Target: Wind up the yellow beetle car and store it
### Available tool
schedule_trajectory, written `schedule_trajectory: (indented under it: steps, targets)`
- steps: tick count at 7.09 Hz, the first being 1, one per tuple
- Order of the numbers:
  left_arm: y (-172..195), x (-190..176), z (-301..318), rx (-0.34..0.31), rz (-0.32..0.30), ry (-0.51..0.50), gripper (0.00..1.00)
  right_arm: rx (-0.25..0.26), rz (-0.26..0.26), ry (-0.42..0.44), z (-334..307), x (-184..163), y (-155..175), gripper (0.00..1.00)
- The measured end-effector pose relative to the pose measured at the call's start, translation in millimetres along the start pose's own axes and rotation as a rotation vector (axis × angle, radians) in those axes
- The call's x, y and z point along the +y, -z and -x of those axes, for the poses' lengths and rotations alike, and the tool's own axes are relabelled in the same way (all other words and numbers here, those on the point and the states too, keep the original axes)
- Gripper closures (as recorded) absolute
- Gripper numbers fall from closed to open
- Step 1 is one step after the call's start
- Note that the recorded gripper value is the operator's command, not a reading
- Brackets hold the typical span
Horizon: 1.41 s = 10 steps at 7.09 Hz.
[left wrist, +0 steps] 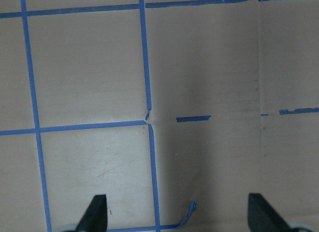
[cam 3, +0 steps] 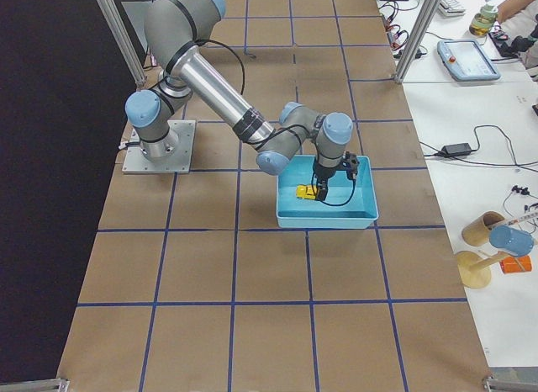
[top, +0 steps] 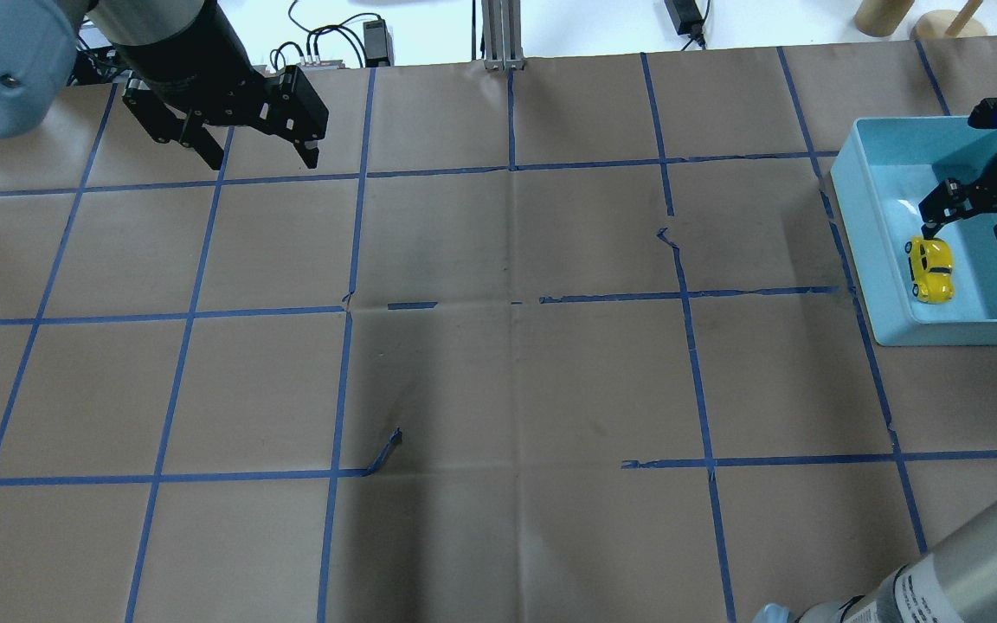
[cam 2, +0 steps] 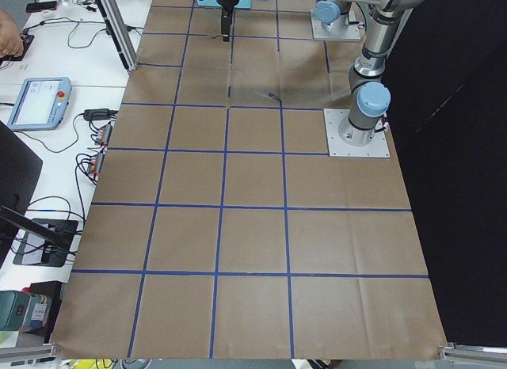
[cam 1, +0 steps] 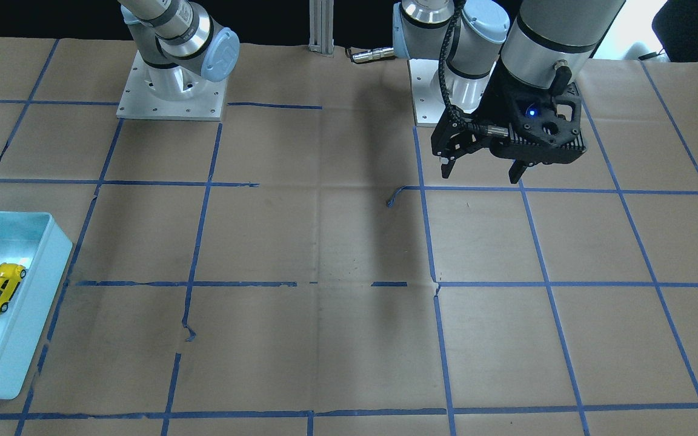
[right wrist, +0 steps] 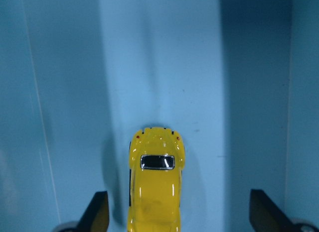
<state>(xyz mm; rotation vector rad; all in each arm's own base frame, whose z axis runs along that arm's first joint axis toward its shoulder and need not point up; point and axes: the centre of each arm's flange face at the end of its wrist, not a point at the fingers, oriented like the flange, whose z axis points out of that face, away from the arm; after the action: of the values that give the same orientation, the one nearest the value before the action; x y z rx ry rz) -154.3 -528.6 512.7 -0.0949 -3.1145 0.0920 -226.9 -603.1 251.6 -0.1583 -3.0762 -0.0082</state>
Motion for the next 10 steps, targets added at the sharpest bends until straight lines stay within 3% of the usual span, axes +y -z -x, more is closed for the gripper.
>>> schedule_trajectory:
  steps: [2,5,6,8,10]
  targets:
    - [-0.7,-0.4,0.0,0.000,0.001,0.000,0.01,0.000,-0.007,-0.049,11.9,-15.2,49.8,0.00]
    - [-0.4,-0.2,0.0,0.000,0.001,0.000,0.01,-0.004,-0.005,-0.063,112.6,-30.0,174.3,0.00]
    - [-0.5,-0.2,-0.2,0.000,0.001,0.000,0.01,-0.006,-0.016,-0.062,158.0,-12.7,210.4,0.00]
    - [0.6,0.4,-0.3,0.000,-0.001,-0.001,0.01,-0.018,-0.009,-0.057,234.3,45.8,252.4,0.00]
    - [1.3,0.7,-0.3,0.000,-0.002,0.000,0.01,-0.023,0.008,-0.058,272.4,93.6,253.0,0.00]
